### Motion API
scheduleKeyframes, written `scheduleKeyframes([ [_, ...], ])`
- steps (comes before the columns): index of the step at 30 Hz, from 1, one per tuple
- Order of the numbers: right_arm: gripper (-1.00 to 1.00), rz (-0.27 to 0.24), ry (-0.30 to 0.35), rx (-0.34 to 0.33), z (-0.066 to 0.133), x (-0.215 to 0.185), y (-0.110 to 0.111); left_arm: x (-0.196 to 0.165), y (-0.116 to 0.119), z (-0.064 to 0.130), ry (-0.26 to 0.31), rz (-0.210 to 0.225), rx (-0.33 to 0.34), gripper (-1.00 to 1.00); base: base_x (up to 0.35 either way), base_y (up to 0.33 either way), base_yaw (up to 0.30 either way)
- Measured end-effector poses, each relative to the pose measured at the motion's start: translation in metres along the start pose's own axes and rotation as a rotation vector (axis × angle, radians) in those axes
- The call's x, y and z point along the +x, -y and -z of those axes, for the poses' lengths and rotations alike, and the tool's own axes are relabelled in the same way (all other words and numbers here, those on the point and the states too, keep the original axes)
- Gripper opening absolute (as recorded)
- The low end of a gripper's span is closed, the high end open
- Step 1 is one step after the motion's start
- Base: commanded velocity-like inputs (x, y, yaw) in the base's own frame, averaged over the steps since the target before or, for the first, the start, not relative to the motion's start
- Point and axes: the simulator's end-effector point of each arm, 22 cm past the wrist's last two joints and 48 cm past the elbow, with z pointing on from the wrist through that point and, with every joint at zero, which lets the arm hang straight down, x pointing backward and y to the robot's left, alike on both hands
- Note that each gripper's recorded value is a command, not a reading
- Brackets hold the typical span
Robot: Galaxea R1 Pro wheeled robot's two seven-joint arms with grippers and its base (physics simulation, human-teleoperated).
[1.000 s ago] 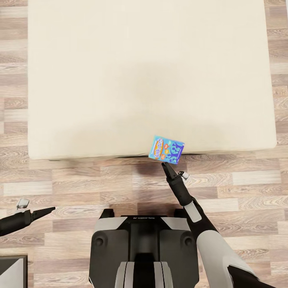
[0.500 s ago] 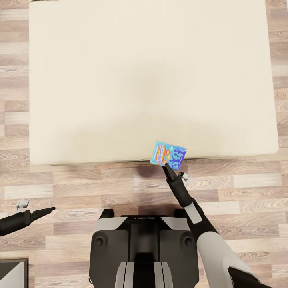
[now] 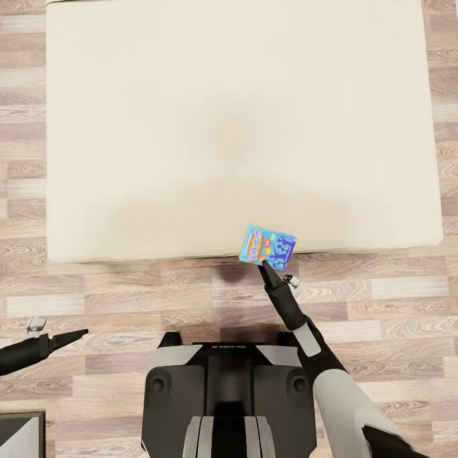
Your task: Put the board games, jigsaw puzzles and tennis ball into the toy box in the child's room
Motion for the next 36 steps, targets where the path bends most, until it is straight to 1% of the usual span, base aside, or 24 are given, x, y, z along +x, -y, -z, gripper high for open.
scheduleKeyframes([
  [16, 1.0, -0.002, 0.0, -0.001, -0.0004, 0.0008, -0.0002, 0.0, 0.0, 0.0, 0.0, 0.0, 0.0, 1.0, -0.001, -0.006, 0.0],
  [19, 1.0, -0.017, -0.017, -0.006, -0.0049, 0.0044, -0.0005, 0.0, 0.0, -0.0001, 0.0, 0.0, 0.0, 1.0, -0.048, -0.123, 0.0],
  [20, 1.0, -0.014, -0.02, -0.01, -0.0062, 0.0035, -0.002, -0.0001, 0.0, -0.0001, 0.0, 0.0, 0.0, 1.0, -0.073, -0.163, 0.0],
  [23, 1.0, 0.005, 0.001, -0.014, -0.0064, -0.0035, -0.003, 0.0, -0.0001, 0.0, 0.0, 0.0, 0.0, 1.0, -0.044, -0.116, 0.0],
  [36, 1.0, 0.006, 0.001, -0.013, -0.006, -0.0043, -0.0028, 0.0, 0.0001, 0.0, 0.0, 0.0, 0.0, 1.0, -0.009, -0.023, 0.0],
])
